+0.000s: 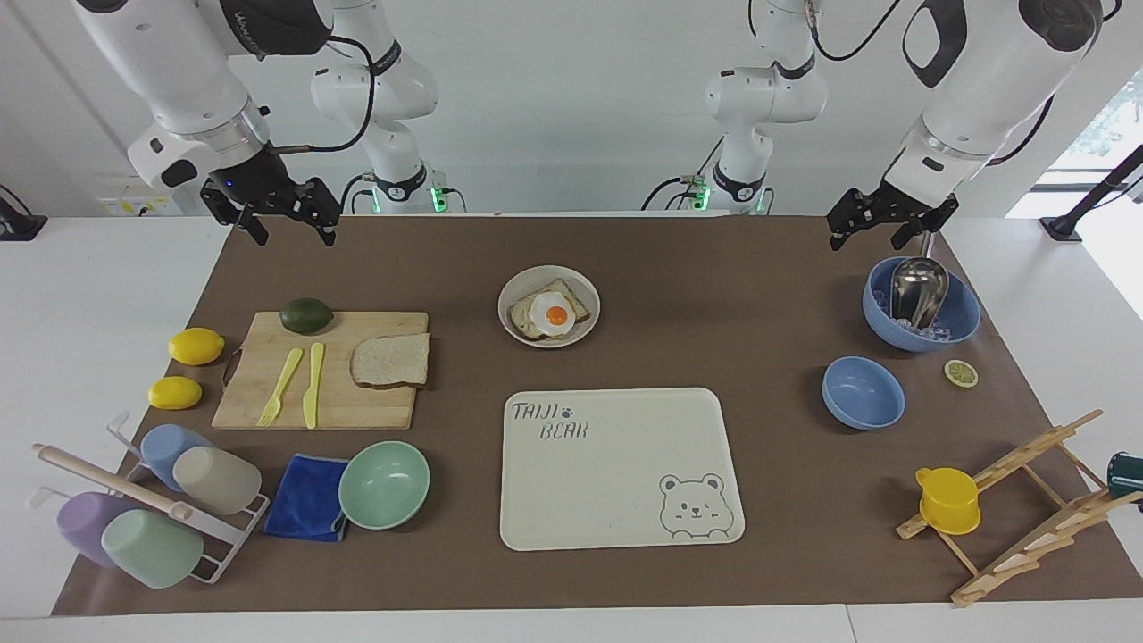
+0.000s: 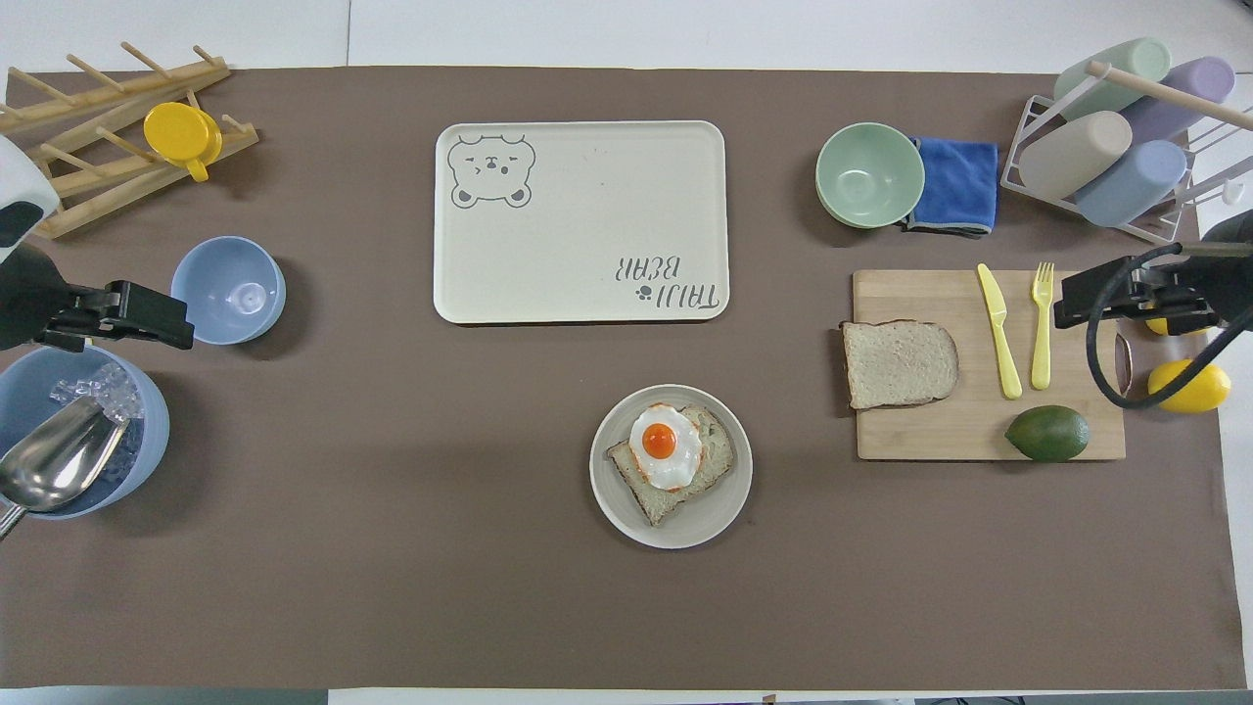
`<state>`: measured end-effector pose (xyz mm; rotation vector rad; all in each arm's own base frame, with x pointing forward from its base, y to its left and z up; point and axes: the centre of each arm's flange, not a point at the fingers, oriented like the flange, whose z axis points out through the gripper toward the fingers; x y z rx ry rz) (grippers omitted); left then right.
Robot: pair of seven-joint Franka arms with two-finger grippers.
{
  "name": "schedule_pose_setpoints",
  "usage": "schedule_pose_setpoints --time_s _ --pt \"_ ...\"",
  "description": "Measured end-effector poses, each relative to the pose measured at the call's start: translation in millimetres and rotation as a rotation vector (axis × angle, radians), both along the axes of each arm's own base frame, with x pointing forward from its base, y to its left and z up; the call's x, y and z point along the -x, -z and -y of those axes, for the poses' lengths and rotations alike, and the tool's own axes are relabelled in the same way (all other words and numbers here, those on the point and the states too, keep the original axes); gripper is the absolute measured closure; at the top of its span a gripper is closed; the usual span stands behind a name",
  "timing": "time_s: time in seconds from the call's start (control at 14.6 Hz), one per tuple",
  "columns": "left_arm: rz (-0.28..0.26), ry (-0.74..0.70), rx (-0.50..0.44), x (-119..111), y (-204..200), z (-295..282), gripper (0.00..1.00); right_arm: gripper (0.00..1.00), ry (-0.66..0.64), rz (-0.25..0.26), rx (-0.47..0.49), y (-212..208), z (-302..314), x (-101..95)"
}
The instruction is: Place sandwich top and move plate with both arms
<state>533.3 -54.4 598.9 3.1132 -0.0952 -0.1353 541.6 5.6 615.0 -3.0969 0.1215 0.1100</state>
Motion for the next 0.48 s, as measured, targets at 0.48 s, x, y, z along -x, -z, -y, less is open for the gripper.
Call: schedule_pose_setpoints --time_s 0.48 --pt "0.000 -0.001 0.000 0 0 -1 0.00 0.00 0.074 -0.006 0.000 2 41 1.5"
